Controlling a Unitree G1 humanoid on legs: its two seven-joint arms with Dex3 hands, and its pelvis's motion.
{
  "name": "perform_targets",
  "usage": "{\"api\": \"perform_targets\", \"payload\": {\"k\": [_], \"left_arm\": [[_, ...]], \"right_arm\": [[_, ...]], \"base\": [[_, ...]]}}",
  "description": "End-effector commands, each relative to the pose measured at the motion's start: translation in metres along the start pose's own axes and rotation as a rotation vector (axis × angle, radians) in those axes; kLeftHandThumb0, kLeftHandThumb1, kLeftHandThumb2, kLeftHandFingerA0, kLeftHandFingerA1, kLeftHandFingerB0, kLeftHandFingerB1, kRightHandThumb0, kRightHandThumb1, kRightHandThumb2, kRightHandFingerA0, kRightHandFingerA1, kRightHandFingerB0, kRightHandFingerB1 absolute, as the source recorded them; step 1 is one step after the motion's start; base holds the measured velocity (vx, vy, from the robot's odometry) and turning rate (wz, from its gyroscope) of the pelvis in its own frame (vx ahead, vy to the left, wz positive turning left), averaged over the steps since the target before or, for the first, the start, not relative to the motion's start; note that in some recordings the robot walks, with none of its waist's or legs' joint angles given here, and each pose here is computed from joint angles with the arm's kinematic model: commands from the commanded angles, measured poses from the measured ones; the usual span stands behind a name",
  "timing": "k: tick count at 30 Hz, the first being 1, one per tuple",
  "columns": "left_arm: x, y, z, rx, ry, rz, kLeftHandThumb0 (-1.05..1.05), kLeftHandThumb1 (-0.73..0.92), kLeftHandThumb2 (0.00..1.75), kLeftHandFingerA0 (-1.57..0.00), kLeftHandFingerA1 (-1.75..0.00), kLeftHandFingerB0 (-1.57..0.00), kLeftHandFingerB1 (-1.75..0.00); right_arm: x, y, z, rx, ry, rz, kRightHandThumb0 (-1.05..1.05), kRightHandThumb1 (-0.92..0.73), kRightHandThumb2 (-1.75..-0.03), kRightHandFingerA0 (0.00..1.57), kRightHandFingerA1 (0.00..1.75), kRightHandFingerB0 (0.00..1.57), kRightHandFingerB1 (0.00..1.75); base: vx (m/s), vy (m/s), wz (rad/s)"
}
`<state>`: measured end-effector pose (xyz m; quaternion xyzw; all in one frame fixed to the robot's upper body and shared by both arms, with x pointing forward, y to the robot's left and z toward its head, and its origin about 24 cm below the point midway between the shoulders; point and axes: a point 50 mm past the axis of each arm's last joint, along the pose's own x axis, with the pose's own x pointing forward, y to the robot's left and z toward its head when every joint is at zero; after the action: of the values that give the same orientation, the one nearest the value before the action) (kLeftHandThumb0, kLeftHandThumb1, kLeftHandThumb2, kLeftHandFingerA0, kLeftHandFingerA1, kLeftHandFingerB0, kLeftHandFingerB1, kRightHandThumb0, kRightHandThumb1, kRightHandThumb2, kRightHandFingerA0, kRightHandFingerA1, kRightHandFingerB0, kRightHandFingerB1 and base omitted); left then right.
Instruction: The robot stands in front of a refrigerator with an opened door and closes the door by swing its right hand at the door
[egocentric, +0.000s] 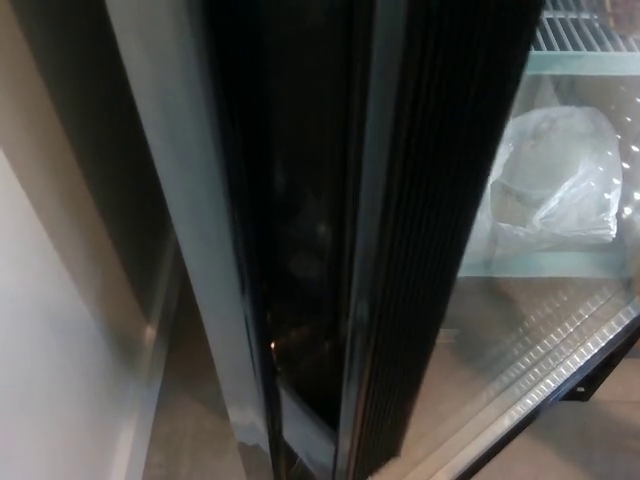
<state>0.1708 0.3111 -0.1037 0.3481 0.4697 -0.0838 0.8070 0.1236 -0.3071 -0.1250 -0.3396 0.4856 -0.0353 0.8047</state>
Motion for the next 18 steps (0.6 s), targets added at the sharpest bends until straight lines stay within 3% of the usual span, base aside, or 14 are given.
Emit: {"api": "perform_targets", "payload": {"k": [1,3,4,6,8,9,10,11,12,13,14,16,17,18], "left_arm": [[-0.003,0.003,-0.007,0.034,-0.005,-0.017,-0.47,0.59,0.93,-0.35,-0.54,-0.22,-0.46],[-0.003,0.004,-0.007,0.047,-0.004,-0.015,-0.52,0.61,0.91,-0.33,-0.51,-0.23,-0.45],[-0.003,0.002,-0.009,0.048,0.0,-0.019,-0.52,0.6,0.9,-0.33,-0.51,-0.23,-0.45],[-0.003,0.0,-0.01,0.053,0.003,-0.029,-0.51,0.6,0.91,-0.32,-0.51,-0.22,-0.44],[-0.003,-0.003,-0.01,0.043,0.002,-0.04,-0.46,0.59,0.93,-0.35,-0.53,-0.22,-0.46],[-0.003,-0.004,-0.01,0.049,0.002,-0.041,-0.47,0.6,0.94,-0.36,-0.53,-0.23,-0.46],[-0.003,-0.004,-0.01,0.055,0.002,-0.041,-0.47,0.6,0.94,-0.36,-0.53,-0.23,-0.46],[-0.002,-0.001,-0.007,0.058,-0.002,-0.037,-0.5,0.61,0.92,-0.36,-0.52,-0.24,-0.45],[-0.002,0.0,-0.005,0.058,-0.005,-0.033,-0.52,0.61,0.91,-0.34,-0.51,-0.25,-0.45],[-0.002,0.001,-0.004,0.058,-0.007,-0.03,-0.52,0.61,0.91,-0.34,-0.51,-0.25,-0.45],[-0.001,0.002,-0.003,0.049,-0.008,-0.03,-0.51,0.6,0.9,-0.33,-0.5,-0.24,-0.45],[-0.001,0.002,-0.002,0.037,-0.009,-0.031,-0.51,0.6,0.9,-0.33,-0.5,-0.24,-0.45],[-0.001,0.001,-0.003,0.038,-0.008,-0.03,-0.49,0.6,0.92,-0.35,-0.52,-0.23,-0.45],[-0.001,0.001,-0.003,0.04,-0.006,-0.029,-0.49,0.6,0.92,-0.35,-0.52,-0.23,-0.45]], "right_arm": [[0.0,-0.008,-0.012,-0.184,0.12,0.184,-0.63,-0.74,-1.1,0.38,0.56,0.24,0.47],[-0.001,-0.01,-0.015,-0.256,0.122,0.191,-0.62,-0.72,-1.09,0.37,0.56,0.25,0.47],[-0.003,-0.011,-0.018,-0.333,0.111,0.212,-0.67,-0.92,-0.7,0.44,0.42,0.38,0.35],[-0.011,-0.012,-0.024,-0.362,0.072,0.185,-0.67,-0.87,-0.67,0.48,0.41,0.45,0.36],[-0.046,-0.014,-0.017,-0.392,-0.105,0.069,-0.66,-0.84,-0.66,0.53,0.41,0.43,0.36],[-0.059,-0.014,-0.01,-0.406,-0.152,0.039,-0.67,-0.85,-0.66,0.44,0.41,0.31,0.33],[-0.067,-0.014,-0.007,-0.415,-0.174,0.024,-0.67,-0.85,-0.66,0.44,0.41,0.31,0.33],[-0.108,-0.02,0.019,-0.43,-0.299,-0.059,-0.69,-0.7,-0.99,0.47,0.56,0.27,0.47],[-0.136,-0.027,0.036,-0.441,-0.388,-0.109,-0.64,-0.86,-0.66,0.59,0.41,0.43,0.36],[-0.157,-0.033,0.046,-0.455,-0.442,-0.149,-0.64,-0.86,-0.66,0.59,0.41,0.43,0.36],[-0.178,-0.04,0.056,-0.462,-0.516,-0.185,-0.63,-0.85,-0.66,0.75,0.47,0.53,0.38],[-0.2,-0.046,0.063,-0.476,-0.586,-0.219,-0.63,-0.85,-0.66,0.75,0.47,0.53,0.38],[-0.218,-0.052,0.067,-0.456,-0.667,-0.254,-0.6,-0.82,-0.66,0.92,0.49,0.75,0.43],[-0.231,-0.056,0.069,-0.445,-0.718,-0.278,-0.6,-0.82,-0.66,0.92,0.49,0.75,0.43]], "base": [[0.0,0.0,0.0],[0.0,0.0,0.0],[0.0,0.0,0.0],[0.0,0.0,0.0],[0.0,0.0,0.0],[0.0,0.0,0.0],[0.0,0.0,0.0],[0.0,0.0,0.0],[0.0,0.0,0.0],[0.0,0.0,0.0],[0.0,0.0,0.0],[0.0,0.0,0.0],[0.0,0.0,0.0],[0.0,0.0,0.0]]}}
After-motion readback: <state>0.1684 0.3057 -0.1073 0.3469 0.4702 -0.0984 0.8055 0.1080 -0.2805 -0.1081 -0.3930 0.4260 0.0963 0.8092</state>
